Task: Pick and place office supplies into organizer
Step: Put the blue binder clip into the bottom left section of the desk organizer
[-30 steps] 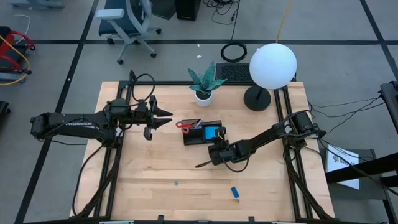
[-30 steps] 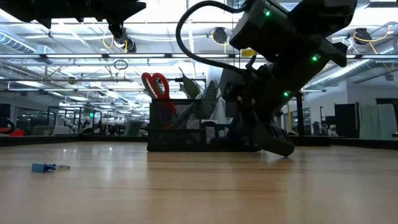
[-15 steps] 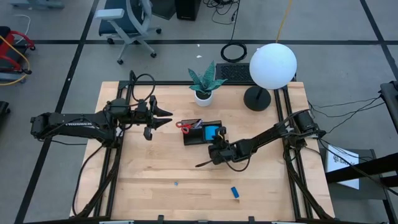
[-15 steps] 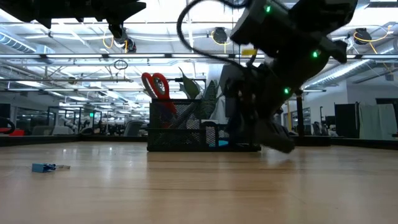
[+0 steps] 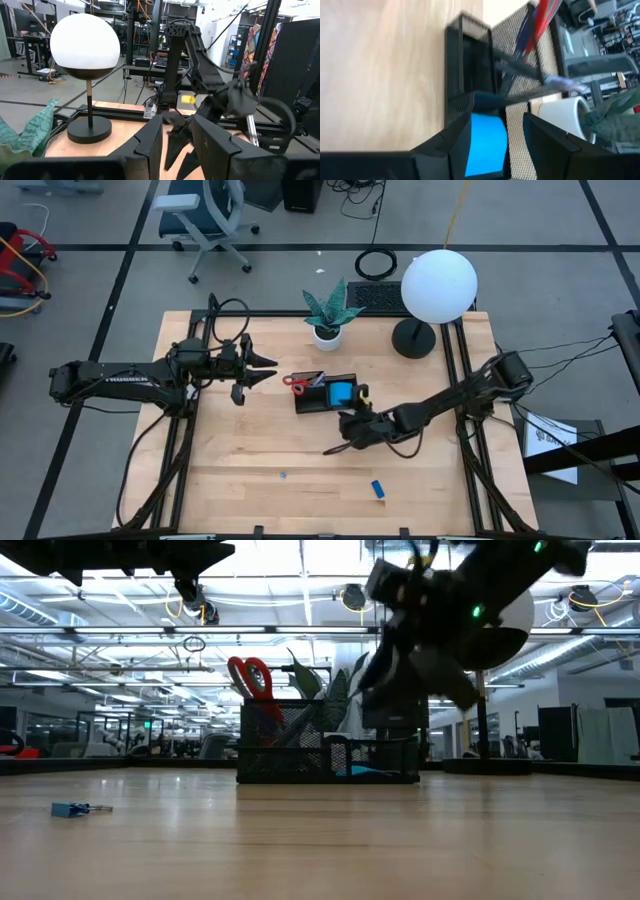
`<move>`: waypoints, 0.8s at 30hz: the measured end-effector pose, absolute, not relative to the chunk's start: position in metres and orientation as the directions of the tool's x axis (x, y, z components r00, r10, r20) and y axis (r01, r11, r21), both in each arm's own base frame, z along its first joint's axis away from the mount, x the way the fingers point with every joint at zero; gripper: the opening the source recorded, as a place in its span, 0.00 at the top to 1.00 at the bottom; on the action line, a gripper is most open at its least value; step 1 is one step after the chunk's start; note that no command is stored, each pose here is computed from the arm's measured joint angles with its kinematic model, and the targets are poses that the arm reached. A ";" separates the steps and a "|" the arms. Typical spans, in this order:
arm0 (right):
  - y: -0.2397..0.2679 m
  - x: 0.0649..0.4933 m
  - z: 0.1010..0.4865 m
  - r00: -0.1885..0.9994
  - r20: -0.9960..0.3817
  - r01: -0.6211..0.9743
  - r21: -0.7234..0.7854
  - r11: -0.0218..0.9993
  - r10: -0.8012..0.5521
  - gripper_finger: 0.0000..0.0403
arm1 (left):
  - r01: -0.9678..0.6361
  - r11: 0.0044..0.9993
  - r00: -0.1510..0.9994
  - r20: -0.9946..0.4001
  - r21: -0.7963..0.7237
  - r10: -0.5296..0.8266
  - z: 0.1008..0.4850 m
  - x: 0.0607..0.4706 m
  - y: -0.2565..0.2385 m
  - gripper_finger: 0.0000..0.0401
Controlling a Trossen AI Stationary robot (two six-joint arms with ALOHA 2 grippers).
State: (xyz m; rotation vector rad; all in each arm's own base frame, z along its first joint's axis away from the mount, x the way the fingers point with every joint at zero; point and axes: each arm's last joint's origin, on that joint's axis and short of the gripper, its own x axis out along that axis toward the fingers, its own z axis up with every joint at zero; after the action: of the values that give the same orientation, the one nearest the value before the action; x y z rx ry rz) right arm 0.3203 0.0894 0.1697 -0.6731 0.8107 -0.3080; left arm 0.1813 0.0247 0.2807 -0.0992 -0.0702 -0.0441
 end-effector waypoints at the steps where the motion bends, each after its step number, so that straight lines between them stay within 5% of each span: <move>1: 0.091 0.319 0.174 0.671 -0.557 0.007 -0.655 0.756 -0.489 0.58 | 0.047 0.994 0.997 0.072 -0.097 -0.040 0.281 0.181 0.025 0.72; 12: 0.110 0.304 0.206 0.757 -0.501 0.025 -0.618 0.786 -0.418 0.58 | 0.067 0.988 0.996 0.068 -0.138 -0.058 0.280 0.181 0.024 0.72; 24: 0.111 0.303 0.208 0.762 -0.495 0.027 -0.620 0.784 -0.417 0.58 | 0.381 0.906 0.923 0.028 -0.183 -0.383 0.277 0.179 0.015 0.72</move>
State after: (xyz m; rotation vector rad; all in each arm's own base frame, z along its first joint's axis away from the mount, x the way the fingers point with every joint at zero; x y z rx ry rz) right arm 0.3032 0.1115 0.2076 -0.6309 0.6676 -0.2601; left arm 0.1793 0.0147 0.2767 -0.1877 0.0089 -0.3946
